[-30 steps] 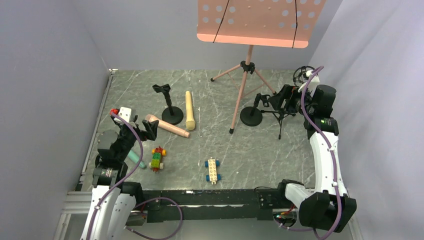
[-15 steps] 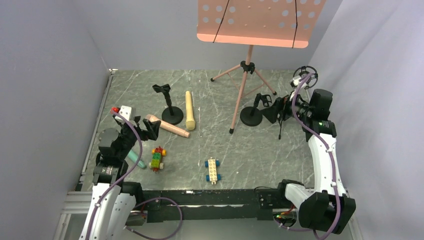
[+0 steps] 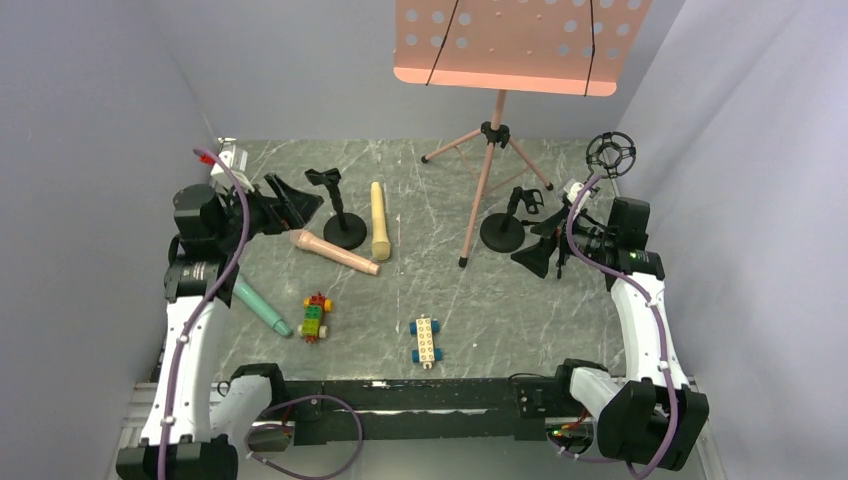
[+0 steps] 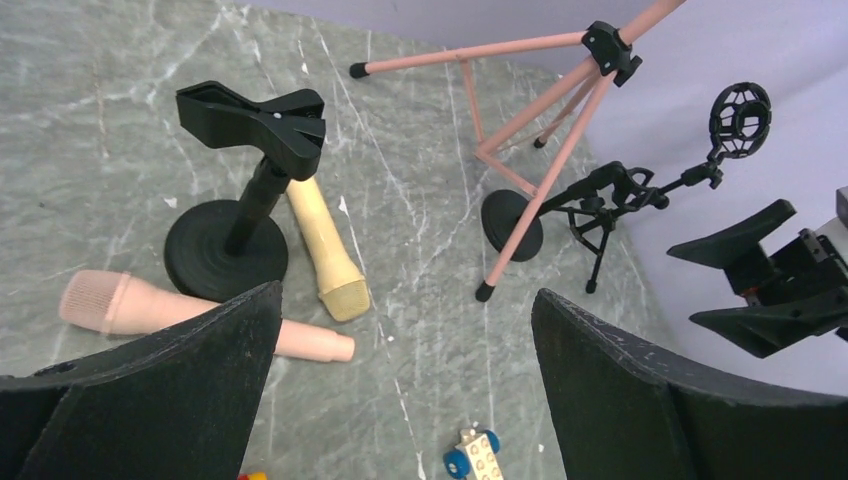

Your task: Attach the microphones to the stand

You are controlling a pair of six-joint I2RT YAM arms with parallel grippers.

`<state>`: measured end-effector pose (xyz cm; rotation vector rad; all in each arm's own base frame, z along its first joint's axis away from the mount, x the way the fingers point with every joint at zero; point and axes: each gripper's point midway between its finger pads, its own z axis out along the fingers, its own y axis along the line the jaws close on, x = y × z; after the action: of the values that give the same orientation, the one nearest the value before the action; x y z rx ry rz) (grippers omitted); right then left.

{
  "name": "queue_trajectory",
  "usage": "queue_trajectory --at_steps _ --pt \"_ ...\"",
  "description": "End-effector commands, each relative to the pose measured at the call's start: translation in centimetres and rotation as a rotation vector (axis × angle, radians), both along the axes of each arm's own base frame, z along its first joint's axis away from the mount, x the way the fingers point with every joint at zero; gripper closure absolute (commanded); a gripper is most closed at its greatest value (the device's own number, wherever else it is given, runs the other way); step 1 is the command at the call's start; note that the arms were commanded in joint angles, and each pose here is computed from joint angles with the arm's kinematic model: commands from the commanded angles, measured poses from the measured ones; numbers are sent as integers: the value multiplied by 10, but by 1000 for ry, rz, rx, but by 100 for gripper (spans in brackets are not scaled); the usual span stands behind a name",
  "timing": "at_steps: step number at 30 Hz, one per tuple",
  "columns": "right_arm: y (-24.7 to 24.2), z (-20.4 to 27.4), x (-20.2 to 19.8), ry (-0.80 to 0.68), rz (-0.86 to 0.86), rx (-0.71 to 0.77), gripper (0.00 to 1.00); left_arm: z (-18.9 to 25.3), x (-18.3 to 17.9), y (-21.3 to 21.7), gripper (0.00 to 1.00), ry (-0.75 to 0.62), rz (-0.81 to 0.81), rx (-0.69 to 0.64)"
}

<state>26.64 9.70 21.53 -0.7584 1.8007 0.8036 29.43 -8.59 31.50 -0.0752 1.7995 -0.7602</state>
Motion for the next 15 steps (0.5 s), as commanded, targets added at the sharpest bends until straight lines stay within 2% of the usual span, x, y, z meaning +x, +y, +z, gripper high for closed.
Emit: queue_trajectory --at_steps 1,4,6,11,15 --pt "7 10 -7 -75 71 7 0 -1 9 -8 1 92 -53 -47" --pt "7 11 -7 -77 66 5 0 -16 24 -10 1 153 -36 -99" --pt "8 11 -8 -76 67 8 0 -29 35 -9 1 190 31 -96" --pt "9 11 -9 -70 70 20 0 -54 61 2 1 357 317 37" --pt "11 12 -9 -69 75 22 0 -51 75 11 1 402 466 26"
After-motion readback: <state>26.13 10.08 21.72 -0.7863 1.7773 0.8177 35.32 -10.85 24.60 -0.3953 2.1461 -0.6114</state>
